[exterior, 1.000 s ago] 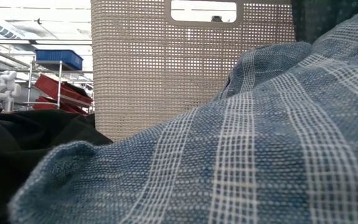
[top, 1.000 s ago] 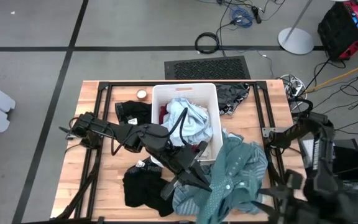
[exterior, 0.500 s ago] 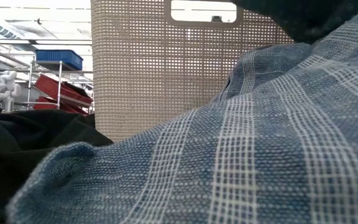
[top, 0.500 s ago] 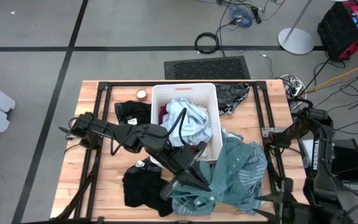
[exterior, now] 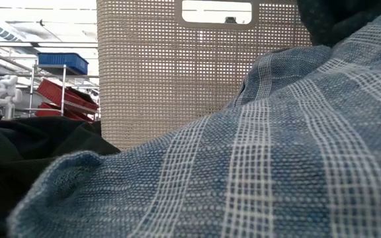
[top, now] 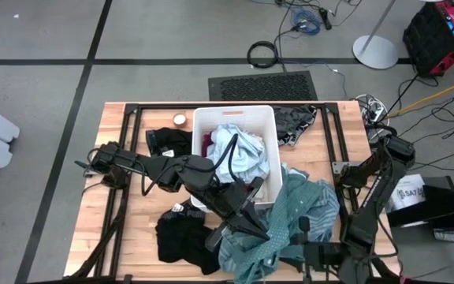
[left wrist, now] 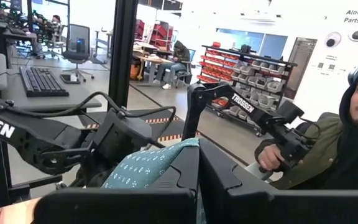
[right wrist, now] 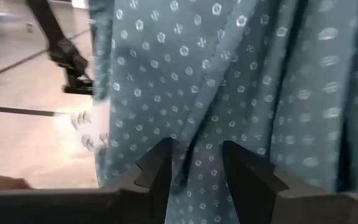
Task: Sort clothes
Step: Put the green patterned shirt into the laundry bin
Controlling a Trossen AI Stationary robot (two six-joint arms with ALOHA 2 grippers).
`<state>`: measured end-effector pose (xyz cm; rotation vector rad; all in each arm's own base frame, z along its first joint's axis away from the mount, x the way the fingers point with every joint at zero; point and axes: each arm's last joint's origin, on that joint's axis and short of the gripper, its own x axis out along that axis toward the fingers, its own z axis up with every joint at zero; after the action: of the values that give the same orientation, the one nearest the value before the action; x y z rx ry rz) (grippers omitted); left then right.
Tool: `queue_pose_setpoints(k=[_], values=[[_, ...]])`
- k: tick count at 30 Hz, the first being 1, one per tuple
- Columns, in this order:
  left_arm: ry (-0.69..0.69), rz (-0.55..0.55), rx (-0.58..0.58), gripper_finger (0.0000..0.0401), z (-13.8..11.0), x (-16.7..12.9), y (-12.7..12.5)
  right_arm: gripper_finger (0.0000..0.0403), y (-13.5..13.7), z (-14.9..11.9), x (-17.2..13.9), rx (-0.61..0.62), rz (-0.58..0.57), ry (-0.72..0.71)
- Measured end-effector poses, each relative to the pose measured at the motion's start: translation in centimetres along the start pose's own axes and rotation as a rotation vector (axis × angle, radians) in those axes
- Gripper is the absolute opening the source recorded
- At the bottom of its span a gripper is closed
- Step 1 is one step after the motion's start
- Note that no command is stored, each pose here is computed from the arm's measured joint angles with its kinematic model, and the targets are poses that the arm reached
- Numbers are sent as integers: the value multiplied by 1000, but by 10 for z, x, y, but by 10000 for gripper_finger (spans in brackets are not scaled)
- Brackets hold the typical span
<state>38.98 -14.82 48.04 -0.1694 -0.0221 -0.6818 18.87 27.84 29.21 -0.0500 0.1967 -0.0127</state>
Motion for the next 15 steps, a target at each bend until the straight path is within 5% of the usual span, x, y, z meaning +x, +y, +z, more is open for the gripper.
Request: queue_pose_setpoints(k=[15], values=[[39,22,-14,6,-3,-2,6,130,-2,4,-13,-130,-158,-50]])
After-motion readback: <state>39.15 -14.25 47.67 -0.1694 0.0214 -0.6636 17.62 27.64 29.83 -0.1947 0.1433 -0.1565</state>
